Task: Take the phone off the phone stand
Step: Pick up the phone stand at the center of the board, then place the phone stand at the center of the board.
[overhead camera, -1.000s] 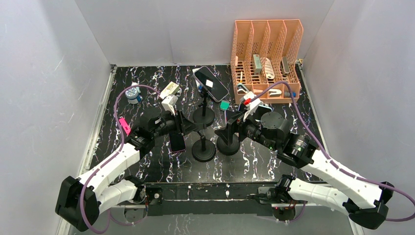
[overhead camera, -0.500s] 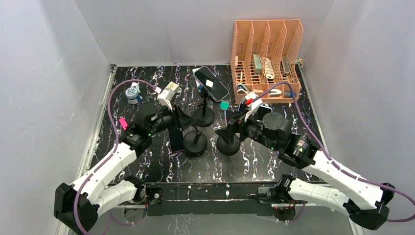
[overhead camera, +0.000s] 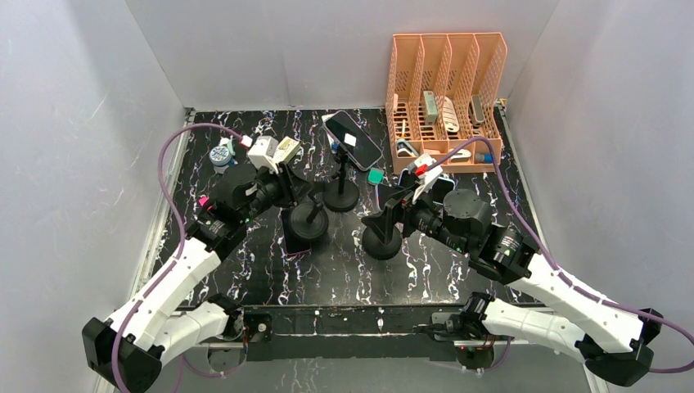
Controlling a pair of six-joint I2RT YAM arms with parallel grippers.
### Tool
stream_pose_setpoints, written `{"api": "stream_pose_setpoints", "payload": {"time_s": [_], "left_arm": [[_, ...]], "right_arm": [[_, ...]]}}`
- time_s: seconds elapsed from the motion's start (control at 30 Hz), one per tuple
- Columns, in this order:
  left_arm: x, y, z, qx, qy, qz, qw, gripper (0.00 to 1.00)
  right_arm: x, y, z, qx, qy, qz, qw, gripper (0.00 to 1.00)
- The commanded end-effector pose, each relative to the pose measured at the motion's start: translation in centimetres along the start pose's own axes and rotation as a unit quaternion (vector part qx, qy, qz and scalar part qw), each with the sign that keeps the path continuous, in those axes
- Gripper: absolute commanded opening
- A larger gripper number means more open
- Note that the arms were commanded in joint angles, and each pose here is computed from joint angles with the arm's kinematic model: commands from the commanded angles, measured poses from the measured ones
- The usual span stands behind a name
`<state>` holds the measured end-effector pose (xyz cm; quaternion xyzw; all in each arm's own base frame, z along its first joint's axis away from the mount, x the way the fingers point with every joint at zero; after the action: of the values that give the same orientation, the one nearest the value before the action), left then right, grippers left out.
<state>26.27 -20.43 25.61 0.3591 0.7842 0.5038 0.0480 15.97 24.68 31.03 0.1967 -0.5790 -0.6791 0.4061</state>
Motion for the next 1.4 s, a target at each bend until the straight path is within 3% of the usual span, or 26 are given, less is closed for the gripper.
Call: {"api": "stream_pose_setpoints", "payload": {"time_s": [0.0, 0.27, 0.53, 0.77, 1.03, 1.37], "left_arm": [[1.5, 5.2, 1.0, -0.030, 0.077, -0.078, 0.994, 0.00], [1.2, 8.3, 5.6, -0.007, 0.185, -0.099, 0.978, 0.00], [-1.0, 11.3, 10.2, 0.059, 0.202, -0.130, 0.969, 0.00], [-3.1, 13.5, 12.8, 0.073, 0.224, -0.142, 0.961, 0.00], [-4.7, 13.1, 16.3, 0.108, 0.247, -0.139, 0.953, 0.00], [-5.4, 11.4, 17.5, 0.156, 0.234, -0.135, 0.950, 0.00]], "right_arm": [[0.7, 2.0, 0.7, -0.005, 0.013, -0.029, 0.999, 0.99], [0.7, 2.1, 1.0, -0.005, 0.022, -0.030, 0.999, 0.99], [0.7, 1.9, 1.1, -0.001, 0.025, -0.027, 0.999, 0.99], [0.4, 1.8, 1.2, 0.009, 0.029, -0.023, 0.999, 0.99], [0.4, 1.7, 1.0, 0.019, 0.026, -0.027, 0.999, 0.99], [0.3, 1.6, 0.8, 0.024, 0.023, -0.026, 0.999, 0.99]]}}
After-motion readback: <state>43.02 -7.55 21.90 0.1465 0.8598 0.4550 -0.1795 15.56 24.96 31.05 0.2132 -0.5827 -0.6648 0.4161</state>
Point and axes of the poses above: each gripper's point midway between its finger pads, its own x axis back along the fingers, its own z axis along the line the jaws close on, y = z × x, the point moved 1 cm from there along x, back along the fingers
